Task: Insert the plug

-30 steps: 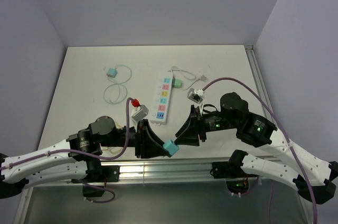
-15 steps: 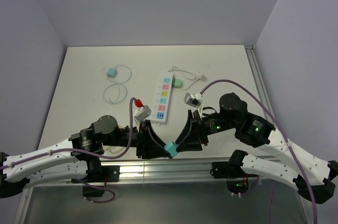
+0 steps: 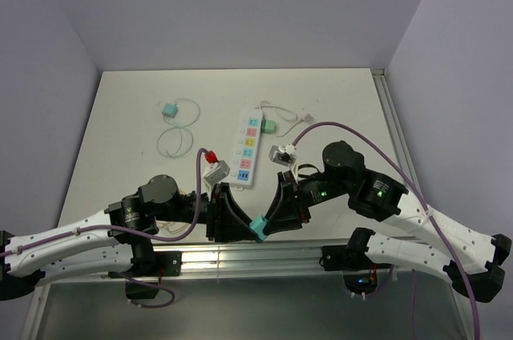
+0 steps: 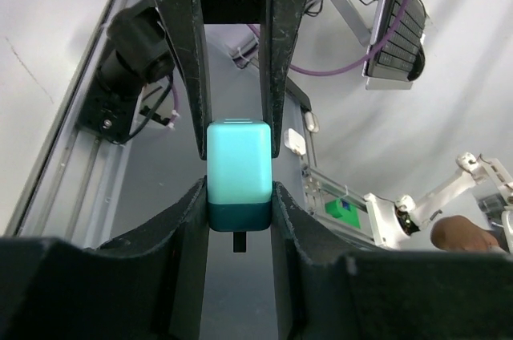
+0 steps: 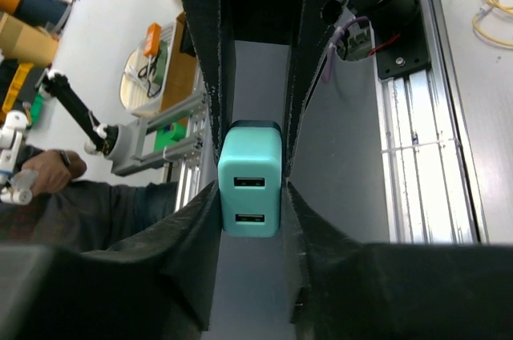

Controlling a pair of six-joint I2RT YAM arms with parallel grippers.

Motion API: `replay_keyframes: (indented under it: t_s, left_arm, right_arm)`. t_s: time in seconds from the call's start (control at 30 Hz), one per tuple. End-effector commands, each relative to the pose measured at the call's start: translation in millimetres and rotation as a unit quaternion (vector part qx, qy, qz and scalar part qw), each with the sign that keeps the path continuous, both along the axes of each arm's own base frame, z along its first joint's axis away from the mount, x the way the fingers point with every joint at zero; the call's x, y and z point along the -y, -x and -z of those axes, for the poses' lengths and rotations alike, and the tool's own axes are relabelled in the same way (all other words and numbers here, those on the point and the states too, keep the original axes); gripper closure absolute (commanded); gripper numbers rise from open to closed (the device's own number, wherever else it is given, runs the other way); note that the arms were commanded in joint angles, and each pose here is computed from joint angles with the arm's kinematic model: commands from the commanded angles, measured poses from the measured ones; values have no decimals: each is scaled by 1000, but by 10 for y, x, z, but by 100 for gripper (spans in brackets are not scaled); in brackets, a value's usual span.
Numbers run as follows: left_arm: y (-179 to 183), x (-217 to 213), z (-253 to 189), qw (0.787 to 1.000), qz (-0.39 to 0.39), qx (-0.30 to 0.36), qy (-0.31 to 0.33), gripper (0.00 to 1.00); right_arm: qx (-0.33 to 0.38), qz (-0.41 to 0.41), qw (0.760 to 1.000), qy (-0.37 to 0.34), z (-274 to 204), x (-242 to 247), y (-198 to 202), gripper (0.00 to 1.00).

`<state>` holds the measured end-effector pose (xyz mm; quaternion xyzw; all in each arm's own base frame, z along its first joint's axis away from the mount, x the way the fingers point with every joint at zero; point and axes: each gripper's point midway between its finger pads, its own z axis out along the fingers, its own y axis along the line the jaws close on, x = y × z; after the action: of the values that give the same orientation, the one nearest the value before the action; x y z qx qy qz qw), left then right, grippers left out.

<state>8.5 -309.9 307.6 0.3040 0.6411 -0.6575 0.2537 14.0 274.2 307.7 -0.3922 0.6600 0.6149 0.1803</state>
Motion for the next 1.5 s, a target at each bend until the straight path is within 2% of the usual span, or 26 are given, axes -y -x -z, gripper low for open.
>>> replay_keyframes:
  t_s: [0.0, 0.07, 0.1, 0.2, 0.23, 0.27, 0.37, 0.47, 0.53, 0.57, 0.63, 0.67, 0.73, 0.77, 0.87, 0.9, 0.97, 1.0, 1.1, 1.2, 1.23, 1.37, 1.47]
  left_arm:
    - [6, 20, -190, 999, 6, 9, 33, 100]
    - [13, 24, -189, 999, 8, 8, 33, 100]
    - [11, 21, -183, 999, 7, 8, 31, 100]
    - [-14, 10, -177, 1000, 0, 14, 28, 98]
    - [-61, 4, -132, 1000, -15, 12, 16, 89]
    - [-102, -1, -124, 999, -28, 12, 12, 61]
    - [-335, -77, 0, 994, -102, 7, -23, 20]
    - [-611, -237, 112, 980, -192, 7, -58, 6]
    - [-736, -339, 137, 970, -235, 9, -69, 2]
    - [-897, -443, 222, 954, -285, 9, -94, 1]
    - [-1019, -514, 269, 940, -323, 5, -110, 0]
    - [-1126, -571, 334, 926, -355, 3, -125, 1]
    - [-1234, -547, 510, 911, -379, 5, -163, 1]
    - [-1295, -575, 566, 900, -396, 6, -183, 0]
    - [-1444, -514, 852, 870, -423, 11, -255, 0]
    - [-1535, -529, 1058, 847, -438, 20, -299, 0]
    - [-1632, -516, 1206, 829, -449, 30, -331, 1]
    - [-1738, -558, 1385, 806, -464, 34, -365, 1]
    - [-1951, -621, 1613, 775, -487, 39, -401, 0]
    - [-2152, -623, 1760, 762, -500, 56, -407, 1]
    - [-2202, -566, 1790, 767, -497, 66, -401, 0]
    - [-2365, -476, 2013, 753, -487, 80, -435, 0]
    - [-2474, -435, 2303, 724, -485, 96, -481, 0]
  right_arm:
    - [6, -18, 1000, -18, -103, -65, 49, 71]
    - [7, -26, 999, -21, -126, -76, 76, 85]
    - [7, -31, 999, -22, -141, -77, 99, 100]
    - [12, -23, 999, -33, -181, -55, 108, 100]
    - [17, -15, 999, -37, -196, -49, 90, 100]
    - [20, -8, 999, -40, -214, -36, 81, 100]
    - [23, 58, 998, -28, -182, -20, -83, 100]
    - [19, 158, 987, 19, -27, 27, -381, 100]
    - [-1, 213, 975, 60, 143, 92, -545, 100]
    - [-4, 269, 960, 81, 221, 156, -756, 100]
    - [-28, 326, 937, 124, 452, 277, -969, 100]
    - [-46, 374, 915, 143, 591, 412, -1179, 100]
    - [-64, 418, 890, 170, 785, 596, -1372, 100]
    - [-80, 458, 868, 176, 867, 773, -1562, 100]
    - [-100, 496, 841, 192, 1150, 993, -1744, 100]
    - [-99, 521, 826, 190, 1172, 1094, -1846, 100]
    - [-93, 540, 813, 195, 1247, 1176, -1895, 100]
    - [-86, 561, 798, 200, 1282, 1258, -1961, 100]
    - [-81, 576, 785, 213, 1386, 1336, -2000, 100]
    - [-78, 584, 778, 216, 1455, 1396, -2031, 100]
    - [-77, 585, 777, 221, 1486, 1421, -2035, 100]
    - [-74, 584, 776, 227, 1567, 1465, -2024, 100]
    - [-78, 577, 782, 223, 1604, 1448, -2015, 100]
